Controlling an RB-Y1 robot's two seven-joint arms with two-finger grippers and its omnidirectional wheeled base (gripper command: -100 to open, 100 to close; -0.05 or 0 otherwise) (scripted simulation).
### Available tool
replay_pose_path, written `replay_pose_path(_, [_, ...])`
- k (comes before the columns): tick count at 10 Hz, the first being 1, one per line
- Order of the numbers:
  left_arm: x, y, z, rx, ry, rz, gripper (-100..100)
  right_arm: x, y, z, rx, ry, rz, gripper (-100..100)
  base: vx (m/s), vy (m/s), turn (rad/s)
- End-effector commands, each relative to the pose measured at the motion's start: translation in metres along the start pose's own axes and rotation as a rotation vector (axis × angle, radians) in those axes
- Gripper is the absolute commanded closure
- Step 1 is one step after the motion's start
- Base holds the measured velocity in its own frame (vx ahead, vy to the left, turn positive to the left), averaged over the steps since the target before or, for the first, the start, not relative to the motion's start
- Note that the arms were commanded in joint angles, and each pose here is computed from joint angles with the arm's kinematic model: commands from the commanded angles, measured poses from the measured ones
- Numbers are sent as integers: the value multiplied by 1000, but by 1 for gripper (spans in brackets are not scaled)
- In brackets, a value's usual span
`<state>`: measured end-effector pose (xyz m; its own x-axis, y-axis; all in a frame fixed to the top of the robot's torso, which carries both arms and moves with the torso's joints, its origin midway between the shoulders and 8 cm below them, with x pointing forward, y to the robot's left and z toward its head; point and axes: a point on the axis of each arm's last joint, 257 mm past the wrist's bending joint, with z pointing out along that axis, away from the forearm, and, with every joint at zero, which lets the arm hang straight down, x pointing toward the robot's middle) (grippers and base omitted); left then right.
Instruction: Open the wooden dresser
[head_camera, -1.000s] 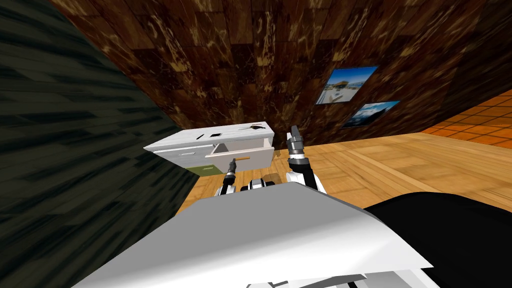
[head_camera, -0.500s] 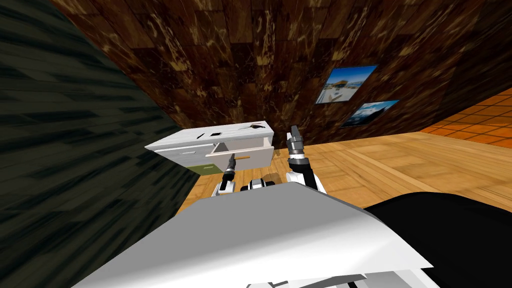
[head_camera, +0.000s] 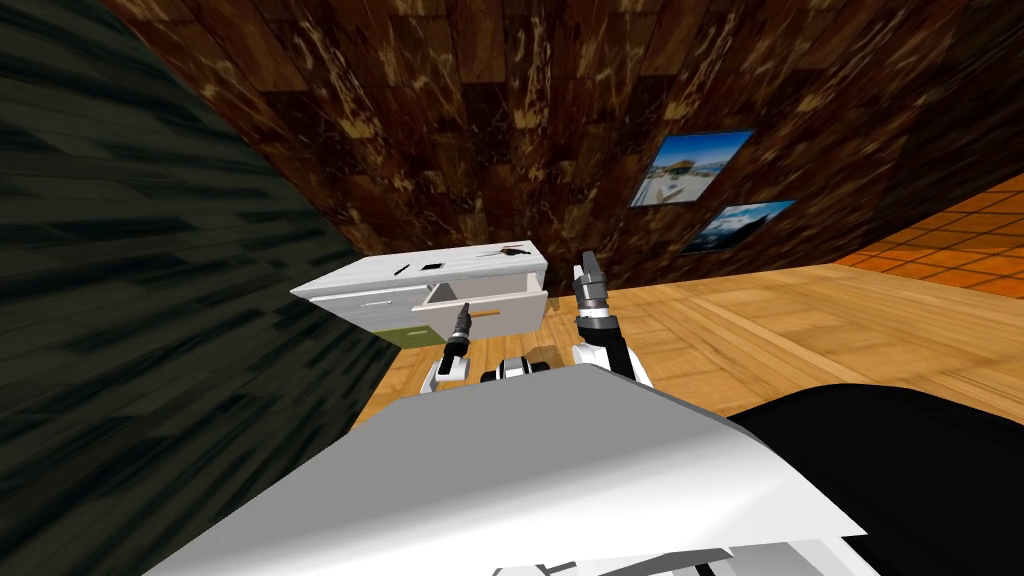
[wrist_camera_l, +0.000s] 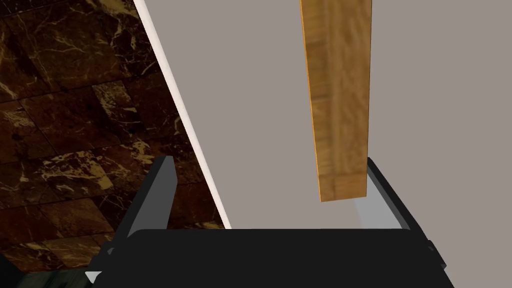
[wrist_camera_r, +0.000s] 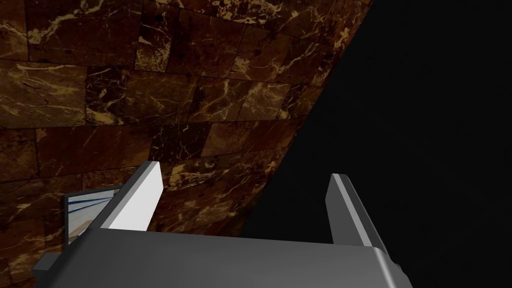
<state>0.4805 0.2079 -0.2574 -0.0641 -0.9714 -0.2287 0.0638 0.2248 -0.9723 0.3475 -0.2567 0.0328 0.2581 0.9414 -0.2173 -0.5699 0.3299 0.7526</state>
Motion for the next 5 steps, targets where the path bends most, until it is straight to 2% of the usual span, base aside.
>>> replay_pose_path(1, [0, 2, -1, -4, 0, 0, 0, 0, 0, 0, 0, 0, 0, 0, 0, 0, 0])
replay_pose_path(5, [0, 5, -2, -11, 1, 0, 0, 0, 0, 0, 0, 0, 0, 0, 0, 0, 0])
